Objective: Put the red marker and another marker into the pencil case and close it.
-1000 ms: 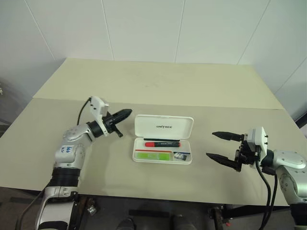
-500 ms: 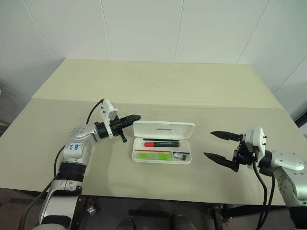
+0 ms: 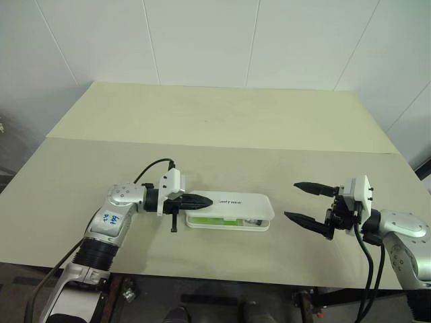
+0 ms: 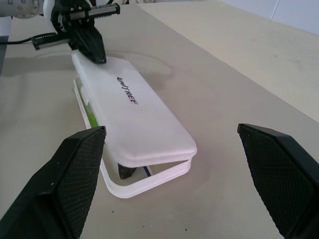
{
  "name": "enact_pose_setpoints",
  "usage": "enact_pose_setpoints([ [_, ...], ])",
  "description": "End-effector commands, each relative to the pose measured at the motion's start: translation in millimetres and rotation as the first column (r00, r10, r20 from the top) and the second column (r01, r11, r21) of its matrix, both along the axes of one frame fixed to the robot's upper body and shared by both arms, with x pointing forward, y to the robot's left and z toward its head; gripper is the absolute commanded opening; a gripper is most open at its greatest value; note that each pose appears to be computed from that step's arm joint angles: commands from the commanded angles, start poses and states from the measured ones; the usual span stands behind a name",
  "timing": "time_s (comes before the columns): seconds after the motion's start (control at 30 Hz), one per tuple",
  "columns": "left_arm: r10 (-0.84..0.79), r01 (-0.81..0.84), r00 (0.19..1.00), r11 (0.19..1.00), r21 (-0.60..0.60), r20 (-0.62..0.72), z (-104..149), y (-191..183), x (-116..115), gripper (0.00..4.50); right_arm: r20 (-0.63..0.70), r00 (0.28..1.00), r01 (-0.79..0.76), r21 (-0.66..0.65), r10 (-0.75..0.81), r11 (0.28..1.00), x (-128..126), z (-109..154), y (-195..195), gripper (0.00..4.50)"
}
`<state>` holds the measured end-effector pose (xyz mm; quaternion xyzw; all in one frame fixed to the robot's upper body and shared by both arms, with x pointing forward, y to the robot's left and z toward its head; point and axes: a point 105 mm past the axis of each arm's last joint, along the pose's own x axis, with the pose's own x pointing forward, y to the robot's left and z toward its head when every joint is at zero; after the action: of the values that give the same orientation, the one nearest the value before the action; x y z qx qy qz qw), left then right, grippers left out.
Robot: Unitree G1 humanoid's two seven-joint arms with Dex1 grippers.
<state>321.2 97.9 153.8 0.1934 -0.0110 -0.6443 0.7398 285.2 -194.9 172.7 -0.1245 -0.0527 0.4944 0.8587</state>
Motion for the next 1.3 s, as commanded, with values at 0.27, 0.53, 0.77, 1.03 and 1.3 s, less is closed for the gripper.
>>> enact_pose_setpoints([
  [0.27, 0.044, -0.034, 0.998, 0.978, 0.207, -0.042, -23.7, -17.4, 5.2, 0.02, 0.076, 0.997, 0.016, 0.007, -0.016, 1.0, -8.2, 17.4, 1.7, 4.5],
  [0.53, 0.051, -0.034, 0.994, 0.984, 0.177, -0.092, -19.2, -28.2, 3.6, 0.02, 0.076, 0.997, 0.027, 0.018, -0.028, 0.999, -11.4, 14.9, 4.0, 4.5],
  [0.77, 0.033, -0.042, 0.995, 0.995, -0.09, -0.096, 22.6, -27.1, 4.0, 0.02, 0.08, 0.996, 0.025, 0.016, -0.026, 1.0, -8.1, 15.2, 3.1, 4.5],
  [1.03, 0.16, -0.168, 0.986, 0.959, -0.228, -0.052, 48.4, 33.0, 7.9, 0.19, 0.092, 0.996, 0.008, 0.003, -0.008, 1.0, 0.1, 19.7, -0.9, 4.5],
  [1.3, 0.281, -0.281, 0.959, 0.916, -0.286, -0.043, 56.3, 94.7, -6.0, 2.56, 0.112, 0.993, -0.031, 0.003, 0.031, 0.999, 8.1, 25.9, 0.0, 4.5],
])
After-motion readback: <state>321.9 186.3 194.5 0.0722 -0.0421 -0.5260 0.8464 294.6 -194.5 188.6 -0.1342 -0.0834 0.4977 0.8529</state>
